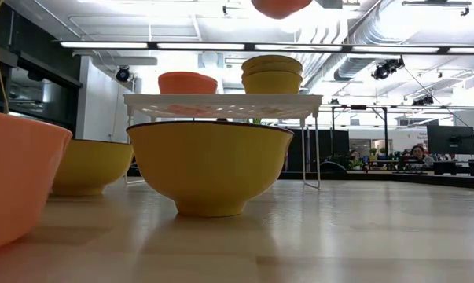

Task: Pick & Place Mini bowls
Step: Stack the orange bowl on the orange bowl on the shelf

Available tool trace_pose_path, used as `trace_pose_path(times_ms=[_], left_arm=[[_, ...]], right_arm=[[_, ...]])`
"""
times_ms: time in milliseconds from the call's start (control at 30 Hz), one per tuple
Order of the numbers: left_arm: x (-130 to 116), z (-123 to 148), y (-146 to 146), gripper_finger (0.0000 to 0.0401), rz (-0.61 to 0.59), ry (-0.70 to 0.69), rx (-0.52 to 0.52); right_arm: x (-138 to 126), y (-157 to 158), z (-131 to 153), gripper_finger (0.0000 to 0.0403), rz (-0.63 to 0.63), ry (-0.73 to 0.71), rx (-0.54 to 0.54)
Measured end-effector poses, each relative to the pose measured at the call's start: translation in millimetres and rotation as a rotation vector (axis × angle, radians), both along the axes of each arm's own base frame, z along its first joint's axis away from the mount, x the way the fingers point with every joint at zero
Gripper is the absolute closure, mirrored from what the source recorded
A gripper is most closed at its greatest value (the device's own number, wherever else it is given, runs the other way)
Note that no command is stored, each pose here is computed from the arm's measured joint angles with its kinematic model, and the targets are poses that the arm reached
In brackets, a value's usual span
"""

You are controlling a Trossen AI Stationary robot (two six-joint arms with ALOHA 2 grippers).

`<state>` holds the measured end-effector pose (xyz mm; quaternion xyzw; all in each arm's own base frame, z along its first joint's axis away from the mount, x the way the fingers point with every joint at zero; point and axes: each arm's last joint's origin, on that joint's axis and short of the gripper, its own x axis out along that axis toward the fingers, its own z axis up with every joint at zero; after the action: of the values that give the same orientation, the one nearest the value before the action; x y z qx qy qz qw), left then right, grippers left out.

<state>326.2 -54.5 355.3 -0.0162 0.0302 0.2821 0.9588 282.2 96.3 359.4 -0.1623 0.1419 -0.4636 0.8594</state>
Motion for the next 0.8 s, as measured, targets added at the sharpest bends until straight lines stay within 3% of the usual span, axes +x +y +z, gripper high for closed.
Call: trace_pose_path(times_ms=[533, 800], left_arm=[[-0.3, -1.2, 7.4, 0.0294, 0.081, 0.013, 0.008], [-1.0, -1.9, 9.9, 0.0388, 0.131, 0.017, 0.011]], right_arm=[[-2.4, 12.6, -0.4, 0.0402, 0.095, 0.005, 0.039], [-1.5, 14.1, -0.3, 0.04, 0.116, -0.002, 0.056]])
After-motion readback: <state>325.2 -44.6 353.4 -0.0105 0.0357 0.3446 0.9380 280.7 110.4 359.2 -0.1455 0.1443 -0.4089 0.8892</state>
